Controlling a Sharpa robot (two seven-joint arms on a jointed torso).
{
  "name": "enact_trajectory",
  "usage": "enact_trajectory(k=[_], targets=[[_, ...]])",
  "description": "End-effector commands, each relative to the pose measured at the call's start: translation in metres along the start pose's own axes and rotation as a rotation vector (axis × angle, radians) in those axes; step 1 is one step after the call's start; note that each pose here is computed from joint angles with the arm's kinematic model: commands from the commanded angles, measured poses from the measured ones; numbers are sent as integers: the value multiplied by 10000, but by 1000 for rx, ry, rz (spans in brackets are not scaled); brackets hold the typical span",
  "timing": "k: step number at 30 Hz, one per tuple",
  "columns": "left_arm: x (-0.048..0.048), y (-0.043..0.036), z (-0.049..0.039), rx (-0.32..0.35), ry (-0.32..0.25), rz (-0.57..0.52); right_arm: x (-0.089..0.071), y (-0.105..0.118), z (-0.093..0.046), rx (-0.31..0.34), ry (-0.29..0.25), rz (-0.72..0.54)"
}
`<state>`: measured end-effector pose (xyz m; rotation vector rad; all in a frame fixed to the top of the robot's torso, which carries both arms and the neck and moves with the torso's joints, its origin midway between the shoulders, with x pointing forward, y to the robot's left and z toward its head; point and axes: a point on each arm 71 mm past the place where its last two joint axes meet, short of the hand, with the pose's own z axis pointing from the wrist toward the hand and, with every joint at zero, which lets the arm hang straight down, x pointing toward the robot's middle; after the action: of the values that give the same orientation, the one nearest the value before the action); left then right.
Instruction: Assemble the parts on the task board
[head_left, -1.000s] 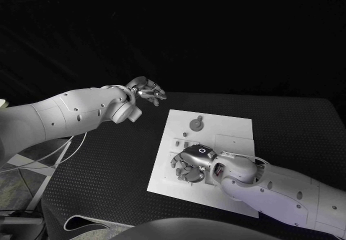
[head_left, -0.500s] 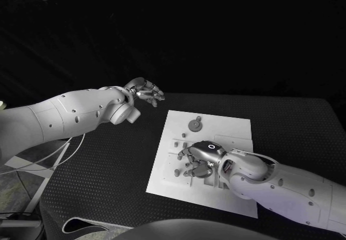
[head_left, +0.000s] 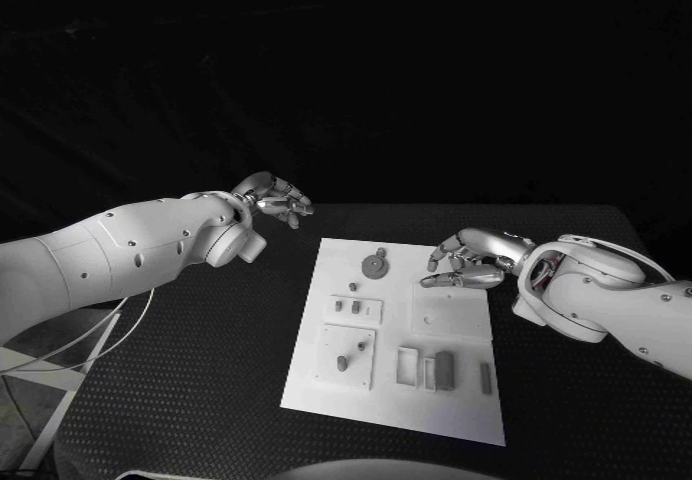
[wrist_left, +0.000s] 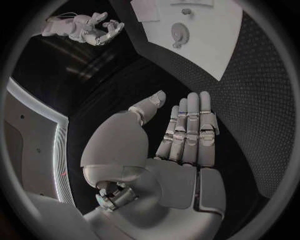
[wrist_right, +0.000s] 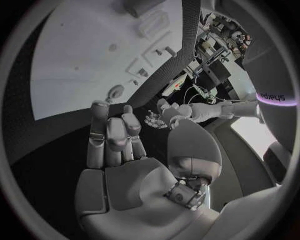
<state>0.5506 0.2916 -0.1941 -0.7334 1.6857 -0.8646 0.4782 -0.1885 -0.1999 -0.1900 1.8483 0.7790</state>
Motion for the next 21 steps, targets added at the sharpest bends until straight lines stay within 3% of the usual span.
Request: enact_trajectory(k=[1, 6, 11, 15, 17, 21], targets=[[52, -19, 17, 13, 3, -11, 121, -144, -113, 124, 197, 65], [58, 3, 11, 8, 6, -12, 147, -236, -237, 203, 232, 107], [48, 8, 3, 11, 5, -12, 220, -394, -387, 388, 249, 244], [51, 8, 3, 10, 7, -12, 309, -432, -502, 465, 316, 301], [50, 11, 4, 8, 8, -13, 402, -406, -549, 472, 415, 307], [51, 30, -1, 3, 7, -13, 531, -356, -567, 467, 487, 278]])
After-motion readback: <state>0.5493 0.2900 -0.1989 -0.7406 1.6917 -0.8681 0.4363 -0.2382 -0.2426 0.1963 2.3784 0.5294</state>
